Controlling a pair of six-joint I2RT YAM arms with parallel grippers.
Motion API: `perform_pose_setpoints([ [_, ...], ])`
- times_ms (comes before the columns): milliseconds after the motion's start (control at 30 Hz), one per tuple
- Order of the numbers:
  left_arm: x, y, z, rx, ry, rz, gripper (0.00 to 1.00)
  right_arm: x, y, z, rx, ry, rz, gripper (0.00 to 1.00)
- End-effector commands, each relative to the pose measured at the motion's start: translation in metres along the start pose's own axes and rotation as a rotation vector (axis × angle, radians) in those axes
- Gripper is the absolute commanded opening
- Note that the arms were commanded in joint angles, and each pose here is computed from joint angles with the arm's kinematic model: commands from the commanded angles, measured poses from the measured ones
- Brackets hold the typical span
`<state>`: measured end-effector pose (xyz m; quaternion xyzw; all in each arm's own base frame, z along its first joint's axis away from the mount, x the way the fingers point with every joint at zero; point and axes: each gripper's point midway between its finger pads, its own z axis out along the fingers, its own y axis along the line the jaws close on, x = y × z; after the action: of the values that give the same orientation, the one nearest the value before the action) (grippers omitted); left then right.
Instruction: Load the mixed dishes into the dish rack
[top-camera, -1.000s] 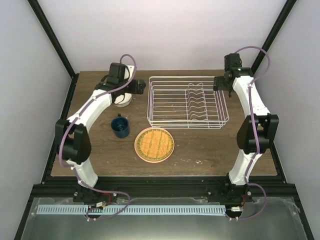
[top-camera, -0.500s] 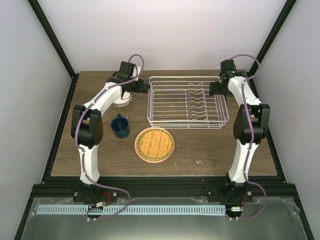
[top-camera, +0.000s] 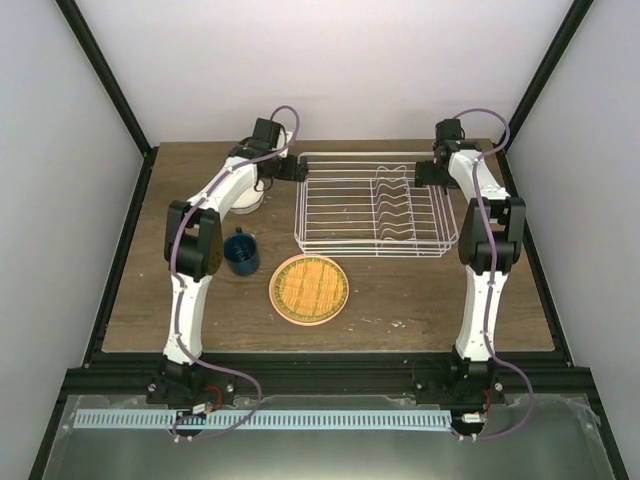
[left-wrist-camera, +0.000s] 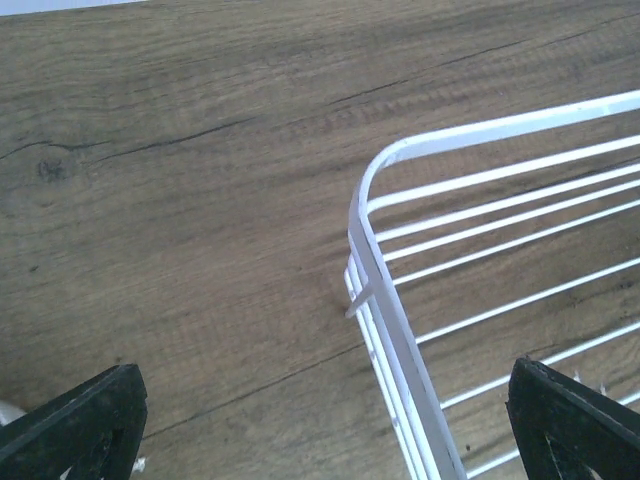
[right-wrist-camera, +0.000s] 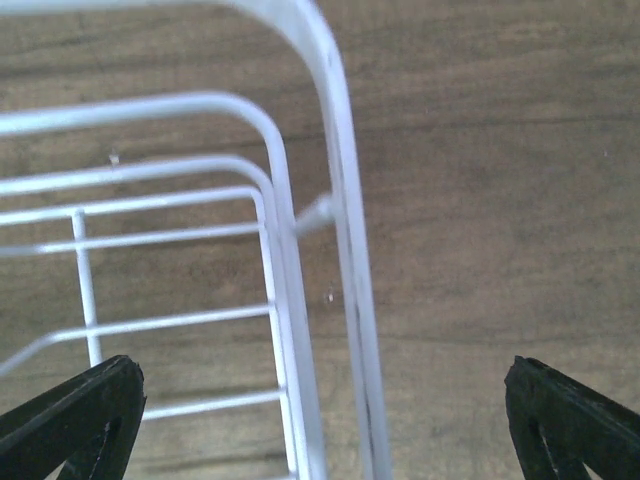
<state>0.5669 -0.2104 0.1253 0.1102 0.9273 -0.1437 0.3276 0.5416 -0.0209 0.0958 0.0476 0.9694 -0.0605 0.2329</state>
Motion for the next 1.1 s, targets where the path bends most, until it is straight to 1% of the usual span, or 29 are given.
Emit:
perform_pose_setpoints([
  [0, -0.003, -0.005, 0.012, 0.022, 0.01, -0.001, 1.0, -0.03, -0.009, 0.001, 0.014, -0.072, 0.017, 1.0],
  [233, -0.013, -0.004, 0.029, 0.026, -0.004, 0.0, 1.0, -0.045, -0.003, 0.014, -0.007, -0.109, 0.023, 1.0],
  [433, -0.021, -0.001, 0.042, 0.01, -0.025, 0.004, 1.0, -0.068, 0.002, 0.01, -0.039, -0.179, 0.045, 1.0],
  [633, -0.032, 0.013, 0.046, -0.016, -0.06, -0.01, 1.0, -0.086, 0.008, 0.008, -0.072, -0.241, 0.063, 1.0],
  [1067, -0.041, 0.051, 0.052, -0.038, -0.096, -0.094, 1.0, -0.104, 0.012, 0.018, -0.09, -0.298, 0.075, 1.0],
])
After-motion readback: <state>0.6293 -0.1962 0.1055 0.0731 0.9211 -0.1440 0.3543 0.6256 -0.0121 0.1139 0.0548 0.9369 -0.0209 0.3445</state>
